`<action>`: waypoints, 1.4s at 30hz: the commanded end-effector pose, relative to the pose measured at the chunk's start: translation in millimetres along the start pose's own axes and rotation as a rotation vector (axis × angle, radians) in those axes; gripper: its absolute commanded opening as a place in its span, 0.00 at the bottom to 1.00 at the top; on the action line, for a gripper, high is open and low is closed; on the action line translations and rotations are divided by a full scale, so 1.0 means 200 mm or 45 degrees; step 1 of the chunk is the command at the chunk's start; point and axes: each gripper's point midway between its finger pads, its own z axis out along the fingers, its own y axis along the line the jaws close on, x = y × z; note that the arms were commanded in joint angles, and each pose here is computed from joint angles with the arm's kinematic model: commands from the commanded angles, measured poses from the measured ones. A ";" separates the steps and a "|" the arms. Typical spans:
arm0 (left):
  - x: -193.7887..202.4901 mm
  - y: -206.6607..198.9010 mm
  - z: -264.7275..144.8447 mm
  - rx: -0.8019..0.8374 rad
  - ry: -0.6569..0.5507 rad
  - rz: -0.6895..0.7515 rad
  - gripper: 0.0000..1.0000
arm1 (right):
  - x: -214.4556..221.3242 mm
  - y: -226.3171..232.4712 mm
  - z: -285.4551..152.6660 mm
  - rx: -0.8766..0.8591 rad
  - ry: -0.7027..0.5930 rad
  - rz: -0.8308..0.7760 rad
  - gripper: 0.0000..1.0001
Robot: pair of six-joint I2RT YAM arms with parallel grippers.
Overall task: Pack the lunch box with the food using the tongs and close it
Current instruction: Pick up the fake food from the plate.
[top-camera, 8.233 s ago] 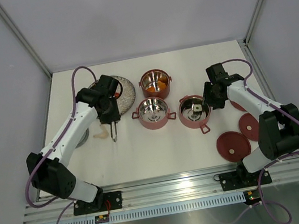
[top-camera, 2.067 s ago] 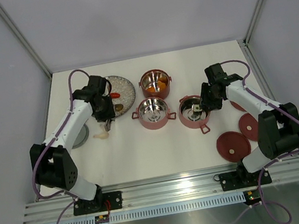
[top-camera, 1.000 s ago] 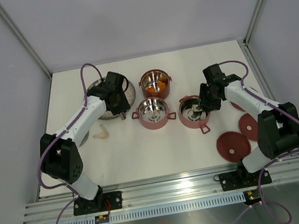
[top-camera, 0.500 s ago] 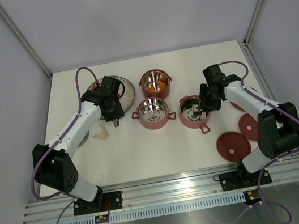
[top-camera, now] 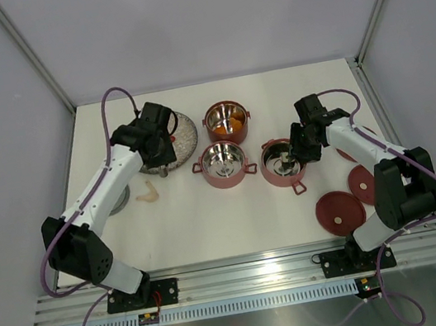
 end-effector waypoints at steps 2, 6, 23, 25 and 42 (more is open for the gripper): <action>-0.15 0.02 0.02 -0.053 -0.108 -0.009 0.41 | -0.02 0.04 -0.02 -0.041 -0.034 -0.009 0.53; -0.15 0.01 0.09 -0.046 -0.081 -0.008 0.41 | -0.02 0.04 -0.03 -0.038 -0.038 -0.011 0.53; -0.04 -0.01 0.27 -0.043 0.027 0.021 0.41 | -0.02 0.05 -0.03 -0.049 -0.039 -0.003 0.53; -0.03 -0.01 0.28 -0.045 0.039 0.024 0.41 | -0.02 0.05 -0.03 -0.047 -0.040 -0.001 0.53; -0.17 -0.01 -0.01 0.052 -0.093 0.034 0.00 | -0.01 0.07 -0.03 -0.067 -0.030 0.006 0.53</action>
